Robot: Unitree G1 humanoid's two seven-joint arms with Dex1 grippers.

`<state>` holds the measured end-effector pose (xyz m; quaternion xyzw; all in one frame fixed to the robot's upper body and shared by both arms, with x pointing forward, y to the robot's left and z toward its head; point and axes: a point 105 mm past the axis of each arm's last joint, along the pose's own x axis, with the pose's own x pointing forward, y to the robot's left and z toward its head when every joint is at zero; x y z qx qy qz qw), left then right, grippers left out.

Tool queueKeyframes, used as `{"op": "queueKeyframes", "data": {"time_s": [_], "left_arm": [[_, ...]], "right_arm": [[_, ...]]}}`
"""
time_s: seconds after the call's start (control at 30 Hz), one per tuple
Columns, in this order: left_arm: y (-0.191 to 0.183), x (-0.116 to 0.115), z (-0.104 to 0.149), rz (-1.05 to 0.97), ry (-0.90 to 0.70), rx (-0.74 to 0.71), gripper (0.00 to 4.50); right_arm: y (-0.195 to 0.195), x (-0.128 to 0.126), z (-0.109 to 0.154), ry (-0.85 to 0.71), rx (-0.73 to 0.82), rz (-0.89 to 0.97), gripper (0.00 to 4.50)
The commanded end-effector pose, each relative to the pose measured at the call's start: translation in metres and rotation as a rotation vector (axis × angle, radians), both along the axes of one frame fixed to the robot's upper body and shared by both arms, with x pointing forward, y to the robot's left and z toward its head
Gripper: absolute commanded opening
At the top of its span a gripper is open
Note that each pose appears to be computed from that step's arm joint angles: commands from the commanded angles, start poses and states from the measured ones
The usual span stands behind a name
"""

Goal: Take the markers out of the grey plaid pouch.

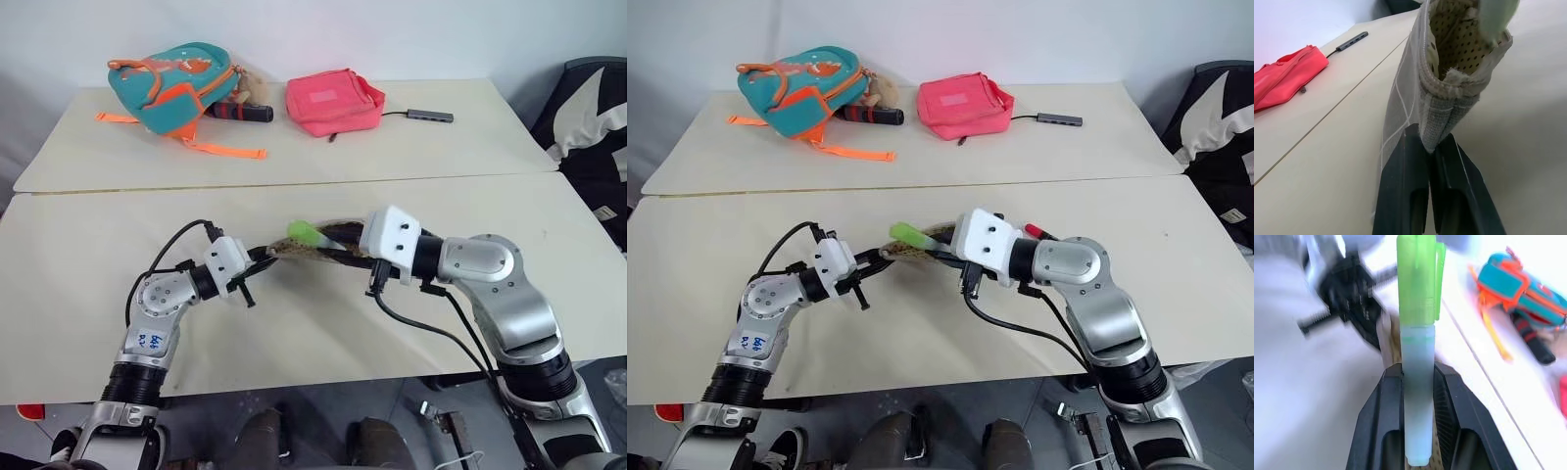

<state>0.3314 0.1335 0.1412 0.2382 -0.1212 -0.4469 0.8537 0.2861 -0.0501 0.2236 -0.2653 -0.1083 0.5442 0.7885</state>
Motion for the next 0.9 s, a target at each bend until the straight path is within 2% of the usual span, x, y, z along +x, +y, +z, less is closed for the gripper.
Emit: {"op": "queueKeyframes", "data": {"time_s": [0.03, 0.17, 0.27, 0.4, 0.5, 0.7, 0.77, 0.8, 0.9], "left_arm": [[0.013, -0.001, 0.010, 0.023, -0.042, 0.008, 0.00], [0.034, -0.001, 0.012, 0.069, -0.052, 0.036, 0.00], [0.048, -0.001, 0.015, 0.102, -0.061, 0.045, 0.00], [0.049, -0.002, 0.016, 0.094, -0.068, 0.030, 0.00], [0.043, -0.002, 0.017, 0.077, -0.076, 0.028, 0.00], [0.039, -0.005, 0.014, 0.066, -0.072, 0.024, 0.00], [0.038, -0.006, 0.013, 0.063, -0.070, 0.025, 0.00], [0.038, -0.007, 0.012, 0.063, -0.070, 0.026, 0.00], [0.039, -0.007, 0.012, 0.066, -0.065, 0.025, 0.00]], "right_arm": [[-0.022, 0.006, 0.027, 0.022, 0.070, -0.088, 0.44], [-0.069, 0.018, 0.013, 0.122, -0.077, -0.244, 0.44], [-0.100, 0.016, -0.004, 0.221, -0.187, -0.318, 0.44], [-0.140, 0.032, -0.045, 0.234, -0.391, -0.487, 0.44], [-0.155, 0.039, -0.074, 0.238, -0.505, -0.536, 0.44], [-0.159, 0.050, -0.086, 0.237, -0.508, -0.569, 0.44], [-0.156, 0.054, -0.084, 0.230, -0.472, -0.577, 1.17], [-0.154, 0.056, -0.082, 0.226, -0.447, -0.582, 1.34], [-0.145, 0.057, -0.075, 0.225, -0.393, -0.563, 2.32]]}}
